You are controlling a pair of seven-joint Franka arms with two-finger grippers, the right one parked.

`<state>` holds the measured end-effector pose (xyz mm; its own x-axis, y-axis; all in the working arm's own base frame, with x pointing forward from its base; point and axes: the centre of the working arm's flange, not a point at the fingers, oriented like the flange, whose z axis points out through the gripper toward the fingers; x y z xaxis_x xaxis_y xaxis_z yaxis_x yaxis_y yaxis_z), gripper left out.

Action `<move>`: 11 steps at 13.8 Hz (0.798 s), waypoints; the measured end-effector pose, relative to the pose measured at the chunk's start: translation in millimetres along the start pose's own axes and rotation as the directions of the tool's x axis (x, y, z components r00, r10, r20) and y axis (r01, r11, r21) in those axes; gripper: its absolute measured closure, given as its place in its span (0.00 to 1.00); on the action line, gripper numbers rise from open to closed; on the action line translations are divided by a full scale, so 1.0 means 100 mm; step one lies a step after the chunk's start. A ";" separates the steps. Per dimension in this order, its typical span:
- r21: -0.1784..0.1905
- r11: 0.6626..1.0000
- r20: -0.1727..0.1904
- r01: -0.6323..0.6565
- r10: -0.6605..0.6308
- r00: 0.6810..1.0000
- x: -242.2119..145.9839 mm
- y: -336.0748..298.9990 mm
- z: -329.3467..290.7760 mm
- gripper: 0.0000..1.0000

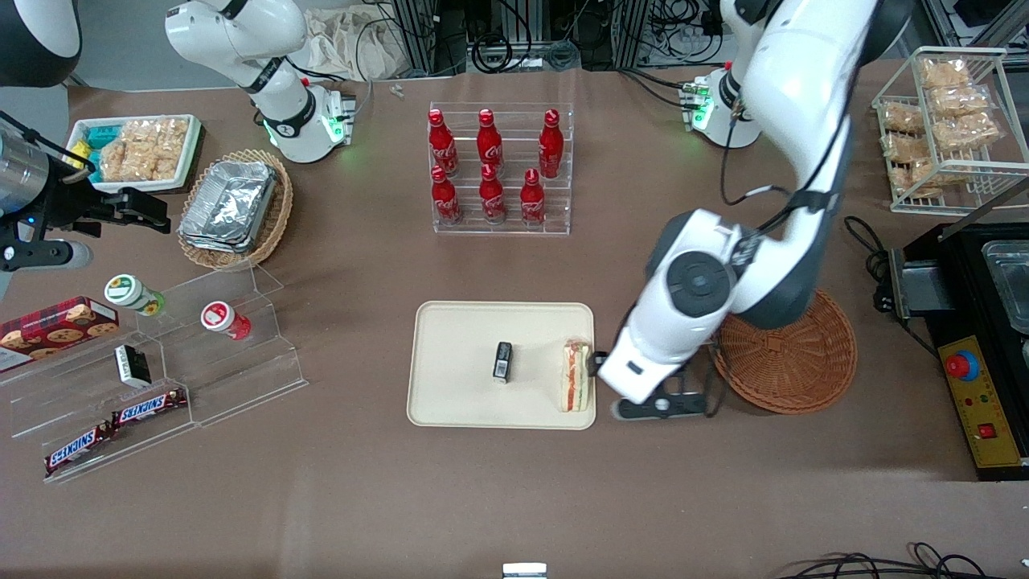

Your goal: Place sandwich from basket to tray

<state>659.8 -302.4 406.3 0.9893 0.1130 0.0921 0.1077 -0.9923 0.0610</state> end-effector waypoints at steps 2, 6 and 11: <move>0.025 0.999 -0.005 0.028 -0.028 1.000 -0.05 -0.49 -0.28 0.05; 0.085 0.996 0.029 -0.006 0.003 1.000 -0.34 -1.19 -0.63 0.05; 0.061 0.995 0.102 -0.079 0.073 0.992 -0.19 -2.17 -1.09 0.03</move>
<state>607.0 -84.0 499.3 0.9994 0.0346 -0.0057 0.0346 -0.9994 -0.0068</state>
